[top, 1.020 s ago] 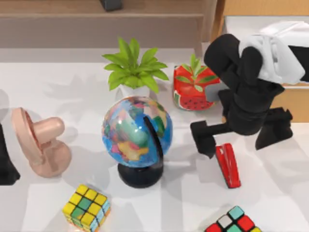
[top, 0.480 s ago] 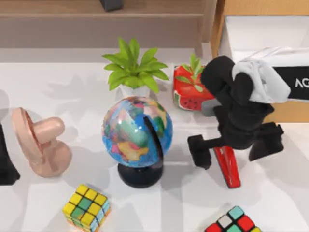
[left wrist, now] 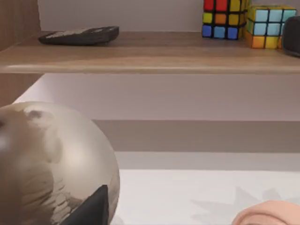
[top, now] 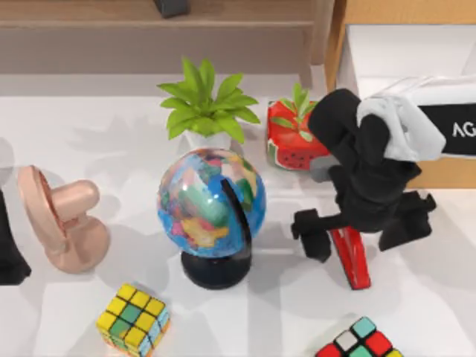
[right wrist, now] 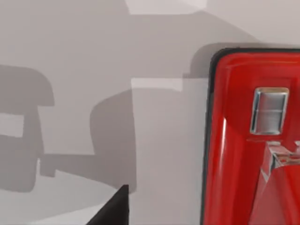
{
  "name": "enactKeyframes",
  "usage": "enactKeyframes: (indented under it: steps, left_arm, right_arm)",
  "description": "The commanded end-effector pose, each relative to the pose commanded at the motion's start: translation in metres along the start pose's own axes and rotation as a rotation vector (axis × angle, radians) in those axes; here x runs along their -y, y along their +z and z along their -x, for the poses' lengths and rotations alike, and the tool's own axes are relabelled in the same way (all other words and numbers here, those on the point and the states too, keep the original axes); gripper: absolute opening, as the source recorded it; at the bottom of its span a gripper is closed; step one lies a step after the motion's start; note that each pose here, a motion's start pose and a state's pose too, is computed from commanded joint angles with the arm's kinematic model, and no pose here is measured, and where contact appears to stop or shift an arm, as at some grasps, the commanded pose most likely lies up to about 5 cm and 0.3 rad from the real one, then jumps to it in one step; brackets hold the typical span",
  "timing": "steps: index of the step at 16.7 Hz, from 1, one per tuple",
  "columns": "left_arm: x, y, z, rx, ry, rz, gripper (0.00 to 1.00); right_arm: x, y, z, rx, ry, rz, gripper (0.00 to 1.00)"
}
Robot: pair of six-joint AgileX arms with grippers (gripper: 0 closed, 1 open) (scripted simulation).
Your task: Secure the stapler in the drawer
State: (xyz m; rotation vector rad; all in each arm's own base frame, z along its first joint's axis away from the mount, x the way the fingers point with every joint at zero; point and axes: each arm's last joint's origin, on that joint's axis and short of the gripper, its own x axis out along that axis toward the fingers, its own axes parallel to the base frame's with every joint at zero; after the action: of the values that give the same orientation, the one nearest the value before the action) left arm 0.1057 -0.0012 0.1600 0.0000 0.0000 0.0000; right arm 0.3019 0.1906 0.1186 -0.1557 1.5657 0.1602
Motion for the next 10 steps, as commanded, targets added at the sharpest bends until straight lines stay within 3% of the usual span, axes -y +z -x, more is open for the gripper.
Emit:
enactKeyframes:
  steps: [9, 10]
  left_arm:
    - [0.0, 0.0, 0.0, 0.0, 0.0, 0.0, 1.0]
    - [0.0, 0.0, 0.0, 0.0, 0.0, 0.0, 1.0]
  right_arm:
    - [0.0, 0.0, 0.0, 0.0, 0.0, 0.0, 0.02]
    - [0.0, 0.0, 0.0, 0.0, 0.0, 0.0, 0.0]
